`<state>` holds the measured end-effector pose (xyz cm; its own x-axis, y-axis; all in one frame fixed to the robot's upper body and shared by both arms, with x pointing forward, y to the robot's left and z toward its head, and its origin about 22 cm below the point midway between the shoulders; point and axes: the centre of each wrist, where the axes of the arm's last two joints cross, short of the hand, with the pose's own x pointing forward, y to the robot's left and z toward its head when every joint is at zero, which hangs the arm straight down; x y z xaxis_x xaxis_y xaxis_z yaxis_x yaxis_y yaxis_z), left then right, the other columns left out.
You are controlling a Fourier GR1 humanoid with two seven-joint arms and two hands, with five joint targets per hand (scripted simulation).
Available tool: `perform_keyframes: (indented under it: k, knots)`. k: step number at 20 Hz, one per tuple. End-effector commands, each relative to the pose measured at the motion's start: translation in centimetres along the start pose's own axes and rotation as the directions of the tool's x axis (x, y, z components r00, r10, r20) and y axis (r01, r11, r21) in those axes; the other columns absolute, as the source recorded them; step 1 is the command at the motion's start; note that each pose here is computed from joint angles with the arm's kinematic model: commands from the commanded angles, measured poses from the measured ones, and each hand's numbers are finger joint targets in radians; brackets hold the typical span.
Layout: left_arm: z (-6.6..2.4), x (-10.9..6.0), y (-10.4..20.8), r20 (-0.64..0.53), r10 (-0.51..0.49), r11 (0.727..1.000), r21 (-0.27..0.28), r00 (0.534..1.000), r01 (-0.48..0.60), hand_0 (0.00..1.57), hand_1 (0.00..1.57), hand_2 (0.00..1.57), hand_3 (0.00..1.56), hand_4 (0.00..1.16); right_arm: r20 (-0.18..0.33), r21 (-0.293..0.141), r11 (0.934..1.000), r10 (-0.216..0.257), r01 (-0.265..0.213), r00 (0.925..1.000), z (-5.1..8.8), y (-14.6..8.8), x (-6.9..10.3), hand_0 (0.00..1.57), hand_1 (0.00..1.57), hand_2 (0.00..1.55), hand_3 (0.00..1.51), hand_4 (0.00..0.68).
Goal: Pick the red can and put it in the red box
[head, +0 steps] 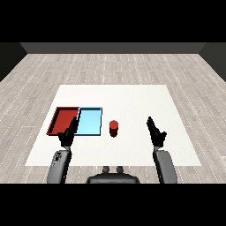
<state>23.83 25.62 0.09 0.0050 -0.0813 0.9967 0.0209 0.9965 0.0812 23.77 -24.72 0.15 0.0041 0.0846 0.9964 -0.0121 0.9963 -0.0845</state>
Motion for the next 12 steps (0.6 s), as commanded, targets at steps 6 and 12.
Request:
perform_keyframes:
  k: [6,12]
  knots:
    - [-1.66,2.3,-1.6,0.036,-0.001,1.0,-0.013,0.999,0.002,0.0,0.0,0.0,0.0,0.0,0.025,-0.031,0.9995,-0.005,0.006,0.9997,4.0,-1.8,0.0,0.0,0.0,0.0,0.0,0.0]
    - [0.15,1.2,0.5,0.462,0.1,0.995,-0.021,0.881,-0.102,0.0,0.0,0.0,0.0,0.0,0.346,0.065,0.9939,-0.106,0.089,0.9323,3.4,0.4,1.3,0.0,0.0,0.0,0.0,0.0]
